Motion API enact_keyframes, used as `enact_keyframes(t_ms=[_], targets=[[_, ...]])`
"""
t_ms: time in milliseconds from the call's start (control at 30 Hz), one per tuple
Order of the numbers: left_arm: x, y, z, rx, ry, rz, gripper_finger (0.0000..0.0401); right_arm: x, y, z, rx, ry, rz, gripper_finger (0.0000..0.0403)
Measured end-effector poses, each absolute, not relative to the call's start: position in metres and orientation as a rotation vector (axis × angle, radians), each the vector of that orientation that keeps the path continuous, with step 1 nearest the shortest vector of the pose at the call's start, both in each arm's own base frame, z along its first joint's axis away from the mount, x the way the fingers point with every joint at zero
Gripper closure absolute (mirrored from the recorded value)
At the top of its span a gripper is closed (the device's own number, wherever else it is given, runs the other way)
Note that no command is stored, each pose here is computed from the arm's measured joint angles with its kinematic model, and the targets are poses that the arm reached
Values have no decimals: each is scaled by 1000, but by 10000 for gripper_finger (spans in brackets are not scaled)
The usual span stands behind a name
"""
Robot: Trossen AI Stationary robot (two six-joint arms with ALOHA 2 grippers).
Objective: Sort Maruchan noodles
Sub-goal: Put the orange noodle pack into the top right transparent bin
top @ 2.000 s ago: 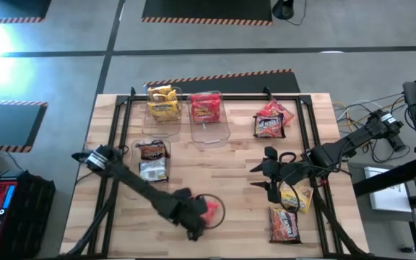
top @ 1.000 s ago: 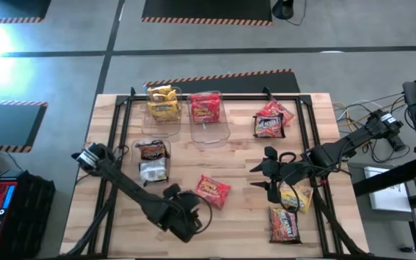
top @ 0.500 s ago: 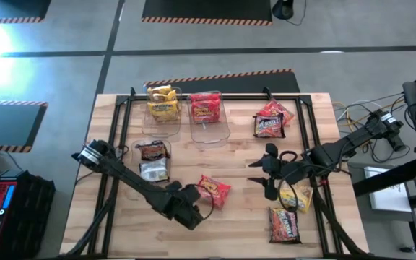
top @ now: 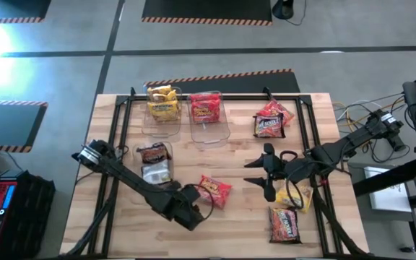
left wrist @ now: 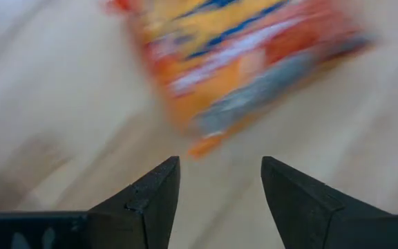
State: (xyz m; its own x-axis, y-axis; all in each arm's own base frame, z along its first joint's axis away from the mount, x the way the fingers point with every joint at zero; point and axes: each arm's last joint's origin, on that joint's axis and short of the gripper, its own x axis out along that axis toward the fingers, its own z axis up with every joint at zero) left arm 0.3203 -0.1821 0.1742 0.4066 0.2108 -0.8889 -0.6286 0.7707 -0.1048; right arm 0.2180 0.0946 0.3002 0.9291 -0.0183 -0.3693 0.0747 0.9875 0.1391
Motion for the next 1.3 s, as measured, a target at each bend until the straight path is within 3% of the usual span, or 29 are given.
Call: enact_keyframes(t_ms=[167, 433, 600, 833, 1300], targets=[[301, -177, 173, -405, 1121, 687, 214, 218, 95, 300, 150, 380, -47, 193], [300, -174, 187, -369, 1059, 662, 214, 218, 94, 300, 179, 377, -49, 193], [308, -182, 206, -473, 909, 549, 214, 217, 93, 295, 404, 434, -90, 193], [333, -200, 211, -604, 713, 360, 214, 227, 97, 265, 394, 564, -191, 193], [333, -220, 184, -948, 624, 478, 214, 260, 100, 210, 341, 817, -152, 194]])
